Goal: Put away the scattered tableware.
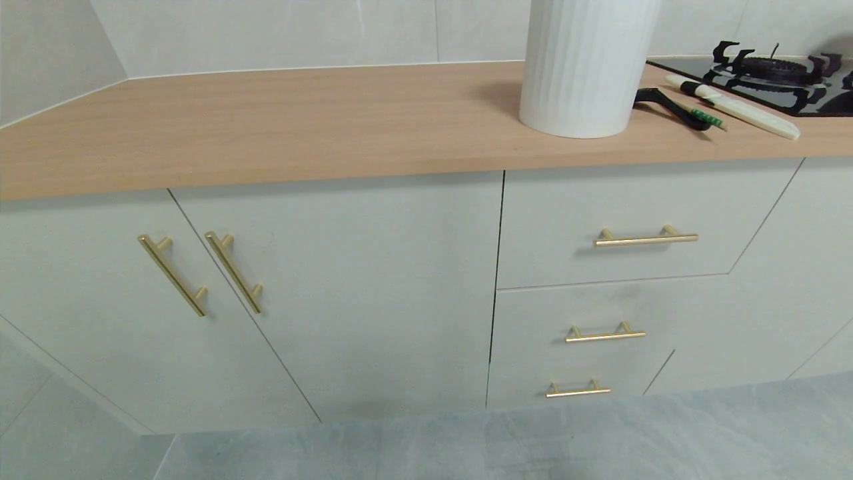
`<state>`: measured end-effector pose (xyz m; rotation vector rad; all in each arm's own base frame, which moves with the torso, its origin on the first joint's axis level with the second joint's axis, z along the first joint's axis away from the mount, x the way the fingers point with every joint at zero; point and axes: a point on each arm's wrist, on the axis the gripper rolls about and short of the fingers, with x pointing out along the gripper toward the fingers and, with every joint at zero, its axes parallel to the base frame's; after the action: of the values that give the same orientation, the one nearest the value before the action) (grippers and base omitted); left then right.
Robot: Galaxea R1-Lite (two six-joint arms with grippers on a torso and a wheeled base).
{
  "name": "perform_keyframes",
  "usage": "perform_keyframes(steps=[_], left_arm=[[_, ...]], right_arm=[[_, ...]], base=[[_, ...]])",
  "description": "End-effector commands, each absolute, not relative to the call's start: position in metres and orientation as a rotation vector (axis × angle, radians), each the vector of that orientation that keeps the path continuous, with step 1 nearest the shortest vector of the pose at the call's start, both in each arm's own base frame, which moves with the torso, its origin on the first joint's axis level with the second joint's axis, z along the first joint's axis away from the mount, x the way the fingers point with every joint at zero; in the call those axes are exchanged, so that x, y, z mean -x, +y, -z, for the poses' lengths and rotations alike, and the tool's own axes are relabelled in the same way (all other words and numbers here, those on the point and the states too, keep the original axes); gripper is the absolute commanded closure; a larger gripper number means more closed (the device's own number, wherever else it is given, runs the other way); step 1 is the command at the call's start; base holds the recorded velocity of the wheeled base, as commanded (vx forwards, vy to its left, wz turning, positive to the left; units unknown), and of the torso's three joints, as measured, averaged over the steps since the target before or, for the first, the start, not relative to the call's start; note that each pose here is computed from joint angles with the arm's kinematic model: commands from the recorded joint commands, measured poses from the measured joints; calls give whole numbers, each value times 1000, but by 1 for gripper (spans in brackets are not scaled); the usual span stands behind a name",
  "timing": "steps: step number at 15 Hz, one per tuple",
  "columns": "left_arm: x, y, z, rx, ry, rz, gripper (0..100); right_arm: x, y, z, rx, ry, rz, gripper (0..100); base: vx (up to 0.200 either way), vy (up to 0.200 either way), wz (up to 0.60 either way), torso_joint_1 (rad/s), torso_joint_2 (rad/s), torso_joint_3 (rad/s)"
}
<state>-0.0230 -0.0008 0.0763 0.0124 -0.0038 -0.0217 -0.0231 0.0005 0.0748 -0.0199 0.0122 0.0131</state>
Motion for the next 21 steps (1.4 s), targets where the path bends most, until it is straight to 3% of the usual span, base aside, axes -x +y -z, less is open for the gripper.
perform_keyframes(steps=[1,7,9,11,17,21], left_arm=[[23,-1,-77,-11,-3,21,0],[23,-1,-76,-11,-2,20,0],[23,-1,-76,-11,-2,21,0],[23,-1,-76,-11,-3,21,0],[23,-1,-76,-11,-2,20,0],[23,-1,-76,-11,-2,21,0]], right_arm=[[23,1,-75,24,14,-14,0],[24,1,-79,25,-11,-12,0],[28,1,-117,21,-45,-50,0],[16,2,-124,25,60,-117,0],[-93,17,-138,-6,672,-339,0],[-179,32,-136,0,736,-359,0]], base=[[0,0,0,0,0,0],[0,0,0,0,0,0],[0,0,0,0,0,0],[0,0,0,0,0,0],[0,0,0,0,0,0],[0,0,0,0,0,0]])
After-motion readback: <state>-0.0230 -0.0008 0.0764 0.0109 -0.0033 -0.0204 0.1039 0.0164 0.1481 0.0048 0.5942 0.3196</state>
